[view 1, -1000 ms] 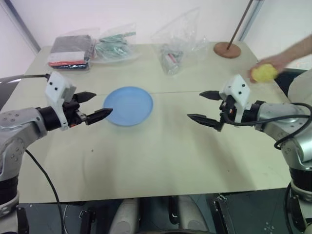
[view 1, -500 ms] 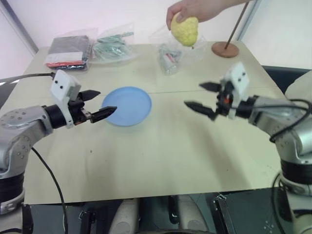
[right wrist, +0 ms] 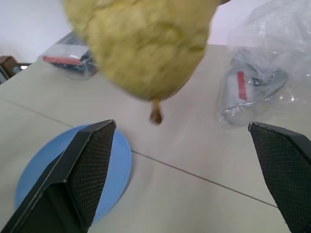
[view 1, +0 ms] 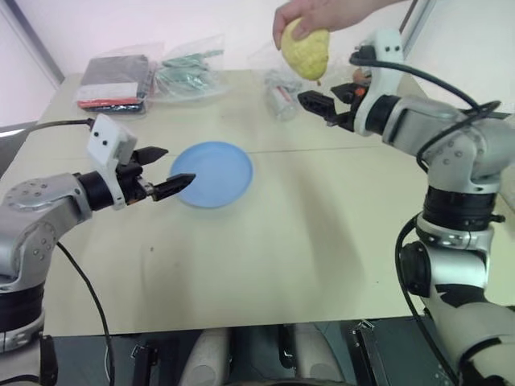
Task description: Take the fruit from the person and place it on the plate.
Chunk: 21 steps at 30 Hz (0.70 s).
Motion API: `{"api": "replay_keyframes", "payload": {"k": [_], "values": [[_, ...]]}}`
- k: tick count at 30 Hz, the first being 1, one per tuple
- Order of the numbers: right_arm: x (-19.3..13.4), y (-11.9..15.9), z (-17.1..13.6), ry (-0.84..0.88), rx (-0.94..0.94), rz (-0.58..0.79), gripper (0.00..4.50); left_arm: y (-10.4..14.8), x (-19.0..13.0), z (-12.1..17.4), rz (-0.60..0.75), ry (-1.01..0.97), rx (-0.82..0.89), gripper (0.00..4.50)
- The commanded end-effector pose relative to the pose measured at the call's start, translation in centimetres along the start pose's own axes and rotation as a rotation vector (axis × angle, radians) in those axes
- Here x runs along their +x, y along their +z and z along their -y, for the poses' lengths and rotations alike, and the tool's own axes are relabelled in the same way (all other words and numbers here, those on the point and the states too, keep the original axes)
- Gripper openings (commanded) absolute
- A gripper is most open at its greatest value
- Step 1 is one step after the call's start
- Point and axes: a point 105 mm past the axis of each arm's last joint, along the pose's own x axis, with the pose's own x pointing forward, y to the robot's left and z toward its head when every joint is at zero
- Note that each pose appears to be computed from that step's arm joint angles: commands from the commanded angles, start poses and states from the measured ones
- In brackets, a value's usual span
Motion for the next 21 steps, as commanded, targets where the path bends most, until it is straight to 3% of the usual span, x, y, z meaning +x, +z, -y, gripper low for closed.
{"api": "replay_keyframes", "payload": {"k": [1, 21], "values": [[0.0, 3.1, -0.5, 0.004, -0.006, 0.104, 4.50, 1.4, -0.5, 0.1, 0.049, 0.012, 0.049, 4.45], [1.7, 5.7, -2.8, 0.061, -0.031, 0.180, 4.50, 1.4, 0.0, 0.3, 0.052, 0.005, 0.046, 4.45]]}}
